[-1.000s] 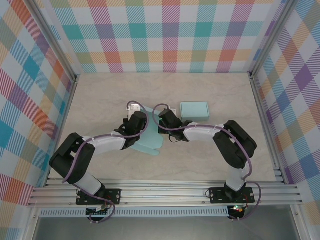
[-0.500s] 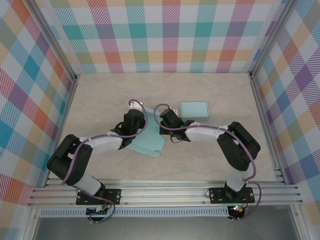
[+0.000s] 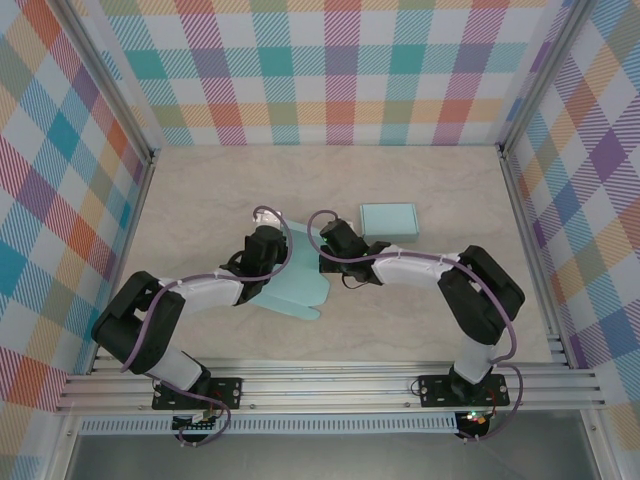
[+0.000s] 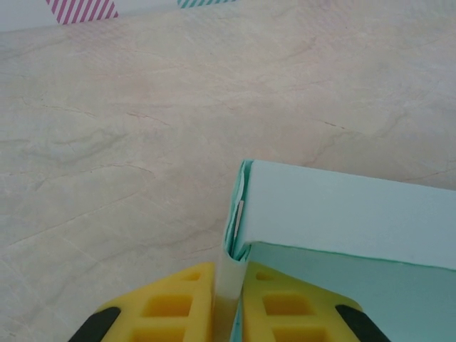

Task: Fold the paper box

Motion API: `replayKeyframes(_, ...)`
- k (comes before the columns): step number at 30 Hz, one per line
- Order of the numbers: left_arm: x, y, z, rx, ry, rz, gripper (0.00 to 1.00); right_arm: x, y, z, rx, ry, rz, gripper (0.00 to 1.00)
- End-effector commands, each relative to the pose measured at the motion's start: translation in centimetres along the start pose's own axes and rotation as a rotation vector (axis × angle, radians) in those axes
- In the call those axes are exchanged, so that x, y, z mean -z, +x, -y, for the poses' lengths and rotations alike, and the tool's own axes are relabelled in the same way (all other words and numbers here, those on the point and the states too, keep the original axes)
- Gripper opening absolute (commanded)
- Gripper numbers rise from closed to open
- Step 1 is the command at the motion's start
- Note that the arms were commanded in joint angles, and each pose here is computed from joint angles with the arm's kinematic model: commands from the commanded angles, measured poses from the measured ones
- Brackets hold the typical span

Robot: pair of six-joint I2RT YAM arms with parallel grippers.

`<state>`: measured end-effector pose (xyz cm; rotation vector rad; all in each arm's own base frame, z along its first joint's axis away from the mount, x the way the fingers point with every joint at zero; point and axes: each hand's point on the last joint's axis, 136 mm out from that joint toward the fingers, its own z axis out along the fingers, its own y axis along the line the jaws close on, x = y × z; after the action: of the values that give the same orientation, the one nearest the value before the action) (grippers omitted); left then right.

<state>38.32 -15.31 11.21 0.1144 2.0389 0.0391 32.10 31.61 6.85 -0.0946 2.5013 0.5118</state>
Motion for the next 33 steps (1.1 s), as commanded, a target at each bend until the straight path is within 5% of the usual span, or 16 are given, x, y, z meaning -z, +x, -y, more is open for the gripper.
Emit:
replayKeyframes(1, -0.1, 0.1, -3.2, 0.059, -0.163, 0.003, 0.13, 1.5, 0.2, -1.3, 0.006, -0.063, -0.010, 0.00)
replayKeyframes(6, 0.4, 0.1, -5.6, 0.132, -0.335, -0.010, 0.00, 1.5, 0.3, -1.9, 0.006, -0.084, -0.010, 0.00)
replayKeyframes(12, 2.6, 0.4, -9.1, 0.290, -0.557, 0.029, 0.00, 0.6, 1.0, -3.1, -0.005, -0.115, -0.026, 0.00)
replayKeyframes(19, 2.9, 0.8, -9.9, 0.318, -0.647, 0.001, 0.00, -1.0, 1.5, -3.8, -0.019, -0.114, -0.046, 0.00)
replayKeyframes(24, 2.1, 1.1, -8.9, 0.306, -0.606, -0.049, 0.00, -1.9, 1.5, -3.7, -0.018, -0.081, -0.068, 0.00)
replayKeyframes(28, 1.5, 0.8, -6.5, 0.331, -0.421, -0.078, 0.00, -1.9, 1.4, -3.1, 0.016, -0.020, -0.093, 0.00)
replayKeyframes(33, 2.6, 0.2, -4.7, 0.336, -0.287, -0.102, 0.12, -1.5, 1.5, -2.3, 0.040, 0.029, -0.114, 0.00)
